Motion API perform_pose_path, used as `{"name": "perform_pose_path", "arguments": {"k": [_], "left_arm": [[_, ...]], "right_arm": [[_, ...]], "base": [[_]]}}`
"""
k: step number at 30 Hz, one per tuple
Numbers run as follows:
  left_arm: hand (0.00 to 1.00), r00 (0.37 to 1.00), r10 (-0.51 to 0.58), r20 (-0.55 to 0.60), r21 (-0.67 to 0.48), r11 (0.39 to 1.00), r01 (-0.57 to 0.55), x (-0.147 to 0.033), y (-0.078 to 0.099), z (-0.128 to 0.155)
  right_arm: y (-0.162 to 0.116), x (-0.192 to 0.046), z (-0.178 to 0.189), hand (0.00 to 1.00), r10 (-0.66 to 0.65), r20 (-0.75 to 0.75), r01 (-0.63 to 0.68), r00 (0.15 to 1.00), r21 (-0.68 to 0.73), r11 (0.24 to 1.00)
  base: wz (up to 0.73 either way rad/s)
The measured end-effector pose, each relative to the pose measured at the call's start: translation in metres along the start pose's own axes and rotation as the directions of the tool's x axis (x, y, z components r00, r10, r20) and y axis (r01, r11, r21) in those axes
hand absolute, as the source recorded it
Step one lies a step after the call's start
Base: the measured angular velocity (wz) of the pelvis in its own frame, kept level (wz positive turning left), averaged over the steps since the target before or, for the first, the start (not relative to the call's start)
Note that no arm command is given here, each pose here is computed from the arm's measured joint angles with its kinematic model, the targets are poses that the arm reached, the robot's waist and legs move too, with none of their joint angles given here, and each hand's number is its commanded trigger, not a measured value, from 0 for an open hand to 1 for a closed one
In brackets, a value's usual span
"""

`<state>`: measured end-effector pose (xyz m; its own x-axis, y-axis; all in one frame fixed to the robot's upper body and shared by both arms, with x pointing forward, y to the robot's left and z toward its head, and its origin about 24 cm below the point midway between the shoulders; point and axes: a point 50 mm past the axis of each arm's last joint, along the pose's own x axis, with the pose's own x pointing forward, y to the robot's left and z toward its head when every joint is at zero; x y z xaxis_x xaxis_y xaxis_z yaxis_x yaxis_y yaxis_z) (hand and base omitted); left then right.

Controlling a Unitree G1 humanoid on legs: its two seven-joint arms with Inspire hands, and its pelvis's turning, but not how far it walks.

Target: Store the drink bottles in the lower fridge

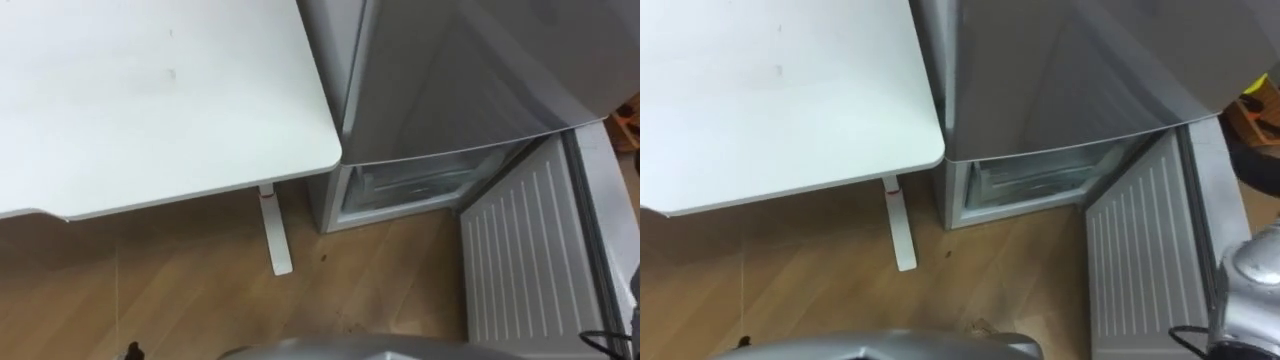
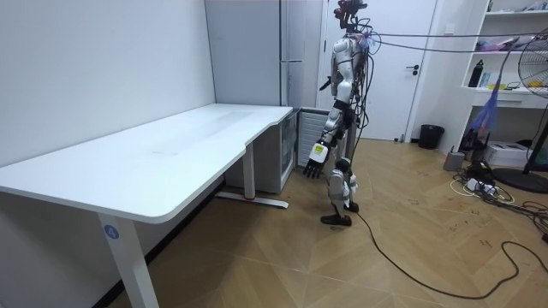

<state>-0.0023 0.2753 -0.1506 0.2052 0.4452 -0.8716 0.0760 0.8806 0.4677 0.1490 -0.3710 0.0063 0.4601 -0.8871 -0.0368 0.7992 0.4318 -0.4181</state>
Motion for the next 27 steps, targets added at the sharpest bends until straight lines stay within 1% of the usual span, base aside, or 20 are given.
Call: {"name": "perform_pose_path", "arguments": {"k": [4,8,11,13,16,20,23,25,27], "left_arm": [[0.0,1.0,0.008,0.007,-0.017,1.0,-0.008,0.0,0.004,0.004],[0.0,1.0,-0.002,0.002,-0.024,1.0,0.002,0.001,0.005,0.004],[0.0,1.0,-0.007,-0.02,-0.039,0.999,0.006,0.001,0.007,0.001],[0.0,0.999,-0.016,-0.032,-0.041,0.999,0.014,0.001,0.007,-0.001],[0.0,0.999,-0.013,-0.044,-0.038,0.999,0.012,0.001,0.008,-0.002],[0.0,0.999,-0.005,-0.042,-0.031,1.0,0.004,0.002,0.014,-0.002],[0.0,0.999,-0.002,-0.038,-0.026,1.0,0.001,0.002,0.017,0.001],[0.0,0.999,-0.005,-0.044,-0.02,1.0,0.004,0.003,0.018,0.0],[0.0,0.999,-0.009,-0.051,-0.014,1.0,0.009,0.002,0.018,-0.001]], "right_arm": [[-0.01,0.002,-0.015,0.0,-0.056,-0.094,0.058,0.994,0.014,0.998],[-0.022,0.008,-0.019,0.0,-0.096,-0.12,0.097,0.988,0.003,0.995],[-0.034,0.018,-0.018,0.0,-0.12,-0.134,0.121,0.984,0.0,0.993],[-0.043,0.023,-0.021,0.0,-0.139,-0.171,0.14,0.975,-0.001,0.99],[-0.051,0.027,-0.031,0.0,-0.121,-0.251,0.133,0.96,0.028,0.991],[-0.05,0.026,-0.048,0.0,-0.084,-0.364,0.121,0.928,0.079,0.99],[-0.05,0.02,-0.066,0.0,-0.036,-0.452,0.101,0.891,0.12,0.988],[-0.045,0.014,-0.08,0.0,0.021,-0.536,0.088,0.844,0.178,0.98],[-0.045,0.008,-0.091,0.0,0.07,-0.585,0.078,0.808,0.222,0.972]], "base": [[-0.01],[-0.01],[-0.05],[-0.07],[-0.05],[-0.03],[0.01],[-0.06],[-0.03]]}}
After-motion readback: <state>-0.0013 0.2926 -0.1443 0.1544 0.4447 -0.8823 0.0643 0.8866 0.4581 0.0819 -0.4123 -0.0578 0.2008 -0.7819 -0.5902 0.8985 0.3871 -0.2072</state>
